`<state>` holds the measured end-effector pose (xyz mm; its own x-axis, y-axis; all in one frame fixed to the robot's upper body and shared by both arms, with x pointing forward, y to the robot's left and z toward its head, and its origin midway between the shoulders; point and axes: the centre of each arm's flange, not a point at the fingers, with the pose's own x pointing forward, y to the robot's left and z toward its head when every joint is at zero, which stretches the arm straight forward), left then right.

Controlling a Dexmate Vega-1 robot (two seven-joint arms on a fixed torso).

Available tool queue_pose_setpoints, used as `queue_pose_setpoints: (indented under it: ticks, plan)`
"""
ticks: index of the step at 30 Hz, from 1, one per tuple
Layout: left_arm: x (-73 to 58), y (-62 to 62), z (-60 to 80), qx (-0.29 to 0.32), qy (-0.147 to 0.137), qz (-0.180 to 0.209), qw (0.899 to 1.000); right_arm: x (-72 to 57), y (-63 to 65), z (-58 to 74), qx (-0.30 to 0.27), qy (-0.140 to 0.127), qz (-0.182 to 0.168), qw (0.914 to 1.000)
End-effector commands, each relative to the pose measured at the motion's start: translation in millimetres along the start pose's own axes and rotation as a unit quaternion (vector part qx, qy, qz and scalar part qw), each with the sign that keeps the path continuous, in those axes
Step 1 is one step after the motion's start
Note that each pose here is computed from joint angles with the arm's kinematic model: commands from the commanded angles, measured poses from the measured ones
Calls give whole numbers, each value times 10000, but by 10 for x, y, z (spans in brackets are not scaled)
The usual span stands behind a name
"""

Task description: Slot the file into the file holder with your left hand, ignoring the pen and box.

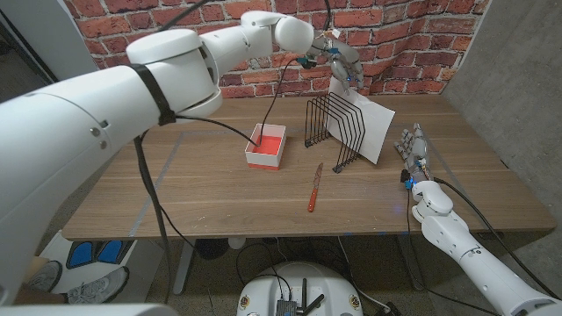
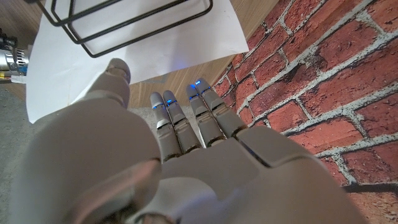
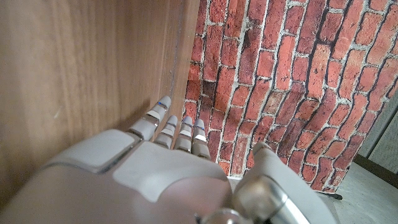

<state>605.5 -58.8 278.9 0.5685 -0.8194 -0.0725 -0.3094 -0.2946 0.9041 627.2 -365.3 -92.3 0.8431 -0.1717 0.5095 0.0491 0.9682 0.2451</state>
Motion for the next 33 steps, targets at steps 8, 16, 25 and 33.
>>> queue_pose_setpoints:
  ticks: [8, 16, 25, 33]
  plan:
    - [-110, 51, -57, -210, -109, 58, 9997, -11, 0, 24, -39, -27, 40, 10000]
    - [-176, 66, -129, -481, -116, 163, 9986, -28, -3, 30, -62, -8, 56, 10000]
    - [-228, 88, -194, -536, -72, 242, 9982, -17, 1, 48, -76, -8, 81, 9999]
    - [-308, 59, -252, -744, -151, 238, 9968, 4, 9, 58, -91, -4, 101, 9999]
